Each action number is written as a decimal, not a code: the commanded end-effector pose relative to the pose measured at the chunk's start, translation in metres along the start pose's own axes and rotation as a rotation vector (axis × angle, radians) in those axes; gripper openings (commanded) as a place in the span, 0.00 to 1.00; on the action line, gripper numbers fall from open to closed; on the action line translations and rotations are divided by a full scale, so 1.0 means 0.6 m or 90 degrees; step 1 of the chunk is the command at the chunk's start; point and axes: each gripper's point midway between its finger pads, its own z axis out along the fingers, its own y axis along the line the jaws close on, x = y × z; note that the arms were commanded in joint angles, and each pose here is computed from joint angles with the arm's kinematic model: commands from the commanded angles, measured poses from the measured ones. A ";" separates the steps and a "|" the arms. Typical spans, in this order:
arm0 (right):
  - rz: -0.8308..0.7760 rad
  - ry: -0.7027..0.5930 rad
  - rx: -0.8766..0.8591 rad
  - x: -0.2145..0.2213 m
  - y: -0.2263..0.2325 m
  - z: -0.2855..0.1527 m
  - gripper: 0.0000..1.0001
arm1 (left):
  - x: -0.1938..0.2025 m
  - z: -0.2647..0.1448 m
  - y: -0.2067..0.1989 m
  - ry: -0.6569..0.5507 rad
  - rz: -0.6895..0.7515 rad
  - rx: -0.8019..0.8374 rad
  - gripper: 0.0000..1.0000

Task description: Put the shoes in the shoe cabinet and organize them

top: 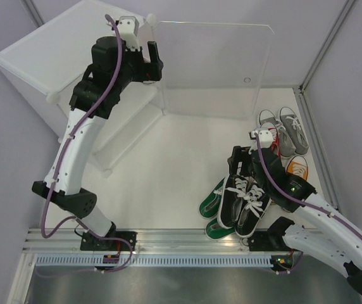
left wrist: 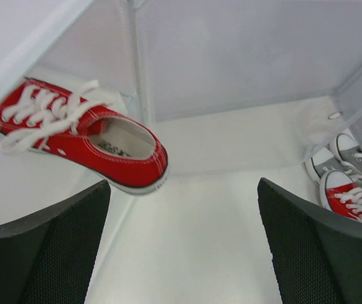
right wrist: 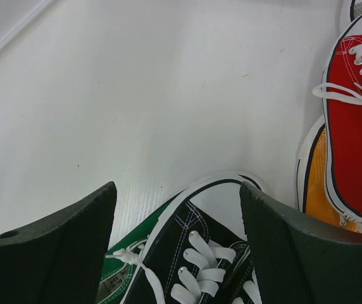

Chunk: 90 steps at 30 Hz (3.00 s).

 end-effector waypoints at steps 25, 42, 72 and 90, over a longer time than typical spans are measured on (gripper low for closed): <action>0.003 -0.033 -0.167 -0.012 0.072 -0.014 0.86 | 0.106 0.097 0.061 -0.064 -0.113 -0.466 1.00; -0.004 -0.035 -0.166 -0.010 0.070 -0.010 0.86 | 0.123 0.152 0.084 -0.036 -0.108 -0.454 0.85; -0.007 -0.027 -0.137 0.003 0.057 0.001 0.85 | 0.044 0.201 0.162 -0.129 -0.059 -0.438 0.33; -0.013 -0.020 -0.131 0.011 0.054 0.007 0.84 | 0.086 0.251 0.214 -0.152 -0.129 -0.438 0.38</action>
